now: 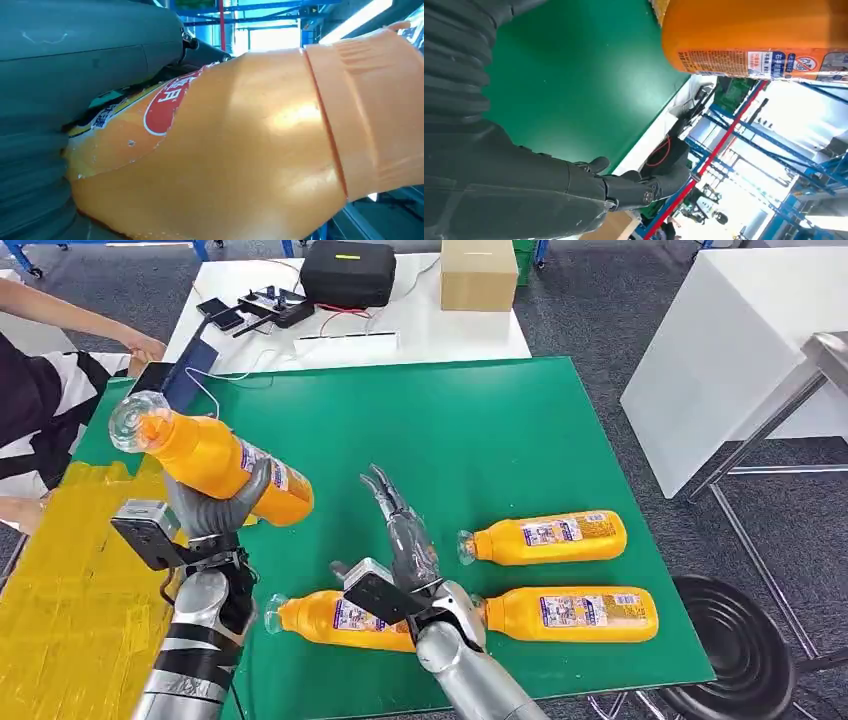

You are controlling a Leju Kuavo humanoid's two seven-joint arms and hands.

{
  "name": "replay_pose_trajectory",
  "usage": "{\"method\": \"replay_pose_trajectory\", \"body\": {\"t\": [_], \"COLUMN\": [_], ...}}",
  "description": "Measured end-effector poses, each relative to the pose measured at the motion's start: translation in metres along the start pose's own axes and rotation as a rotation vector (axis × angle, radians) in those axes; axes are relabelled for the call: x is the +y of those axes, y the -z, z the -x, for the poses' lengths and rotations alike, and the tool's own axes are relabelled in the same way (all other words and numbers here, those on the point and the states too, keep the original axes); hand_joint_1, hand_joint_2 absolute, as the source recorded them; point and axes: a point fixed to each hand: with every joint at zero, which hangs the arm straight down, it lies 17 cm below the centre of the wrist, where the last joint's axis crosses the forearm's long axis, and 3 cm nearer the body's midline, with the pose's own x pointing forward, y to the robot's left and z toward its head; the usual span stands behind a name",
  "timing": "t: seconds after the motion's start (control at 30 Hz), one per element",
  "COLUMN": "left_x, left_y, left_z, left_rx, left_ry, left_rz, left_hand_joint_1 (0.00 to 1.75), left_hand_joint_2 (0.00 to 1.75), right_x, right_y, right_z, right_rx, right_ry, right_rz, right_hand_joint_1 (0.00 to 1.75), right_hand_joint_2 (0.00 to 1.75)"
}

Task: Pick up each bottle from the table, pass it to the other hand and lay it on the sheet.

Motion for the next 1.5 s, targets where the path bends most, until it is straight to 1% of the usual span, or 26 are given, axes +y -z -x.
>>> {"method": "replay_pose_trajectory", "body": {"t": [0.03, 0.07, 0.13, 0.2, 0.23, 0.27, 0.33, 0.37, 0.43, 0.47, 0.5, 0.53, 0.57, 0.63, 0.7, 0.77, 0.93, 1.1, 1.2, 1.23, 1.27, 1.5], "left_x": [0.0, 0.001, 0.002, 0.002, -0.002, -0.002, 0.003, 0.014, 0.035, 0.055, 0.065, 0.083, 0.099, 0.132, 0.154, 0.17, 0.19, 0.2, 0.209, 0.212, 0.213, 0.217], "left_y": [0.0, 0.0, 0.002, 0.004, 0.003, 0.002, 0.001, 0.001, 0.0, 0.0, 0.002, -0.004, -0.009, -0.023, -0.034, -0.041, -0.05, -0.048, -0.045, -0.045, -0.045, -0.046], "left_z": [0.0, 0.0, 0.001, 0.006, 0.011, 0.016, 0.035, 0.048, 0.072, 0.087, 0.099, 0.12, 0.134, 0.158, 0.174, 0.183, 0.195, 0.198, 0.2, 0.2, 0.201, 0.202], "left_rx": [-0.001, -0.01, -0.038, -0.094, -0.13, -0.156, -0.183, -0.173, -0.128, -0.074, -0.028, 0.027, 0.062, 0.102, 0.135, 0.158, 0.187, 0.213, 0.248, 0.258, 0.267, 0.279], "left_ry": [0.006, 0.044, 0.219, 0.514, 0.681, 0.806, 1.078, 1.201, 1.361, 1.405, 1.432, 1.485, 1.527, 1.599, 1.645, 1.678, 1.717, 1.735, 1.748, 1.751, 1.754, 1.753], "left_rz": [0.0, -0.003, 0.008, 0.042, 0.079, 0.112, 0.184, 0.206, 0.227, 0.226, 0.226, 0.255, 0.274, 0.337, 0.383, 0.412, 0.452, 0.444, 0.421, 0.416, 0.411, 0.409], "left_hand_joint_1": [1.75, 1.75, 1.75, 1.75, 1.75, 1.75, 1.75, 1.75, 1.75, 1.75, 1.75, 1.75, 1.75, 1.75, 1.75, 1.75, 1.75, 1.75, 1.75, 0.1, 0.0, 0.0], "left_hand_joint_2": [1.75, 1.75, 1.75, 1.75, 1.75, 1.75, 1.75, 1.75, 1.75, 1.75, 1.75, 1.75, 1.75, 1.75, 1.75, 1.75, 1.75, 1.75, 1.75, 1.75, 1.75, 1.75], "right_x": [0.0, 0.001, 0.003, 0.005, 0.003, 0.002, -0.005, -0.01, -0.02, -0.026, -0.032, -0.04, -0.049, -0.062, -0.071, -0.075, -0.081, -0.084, -0.086, -0.087, -0.087, -0.089], "right_y": [0.0, 0.0, -0.001, -0.001, -0.001, -0.002, -0.004, -0.006, -0.007, -0.008, -0.01, -0.01, -0.012, -0.016, -0.02, -0.023, -0.026, -0.027, -0.027, -0.027, -0.027, -0.027], "right_z": [0.0, 0.0, -0.001, -0.007, -0.012, -0.015, -0.022, -0.025, -0.031, -0.034, -0.035, -0.037, -0.039, -0.042, -0.043, -0.046, -0.049, -0.05, -0.051, -0.051, -0.051, -0.049], "right_rx": [0.0, 0.001, 0.006, 0.007, -0.001, -0.005, -0.019, -0.029, -0.05, -0.063, -0.073, -0.086, -0.098, -0.113, -0.123, -0.133, -0.148, -0.153, -0.154, -0.153, -0.151, -0.145], "right_ry": [0.001, 0.007, 0.047, 0.125, 0.168, 0.202, 0.257, 0.27, 0.283, 0.274, 0.26, 0.239, 0.224, 0.201, 0.189, 0.184, 0.173, 0.169, 0.166, 0.165, 0.164, 0.159], "right_rz": [0.0, -0.004, -0.017, -0.035, -0.04, -0.043, -0.035, -0.028, -0.013, -0.003, 0.011, 0.03, 0.049, 0.076, 0.088, 0.092, 0.096, 0.1, 0.108, 0.11, 0.112, 0.116], "right_hand_joint_1": [0.0, 0.0, 0.0, 0.0, 0.0, 0.0, 0.0, 0.0, 0.0, 0.0, 0.0, 0.0, 0.0, 0.0, 0.0, 0.0, 0.0, 0.0, 0.0, 0.0, 0.0, 0.0], "right_hand_joint_2": [0.0, 0.0, 0.0, 0.0, 0.0, 0.0, 0.0, 1.75, 1.75, 1.75, 1.75, 1.75, 1.75, 1.75, 1.75, 1.75, 1.75, 1.75, 1.75, 1.75, 1.75, 1.75]}}
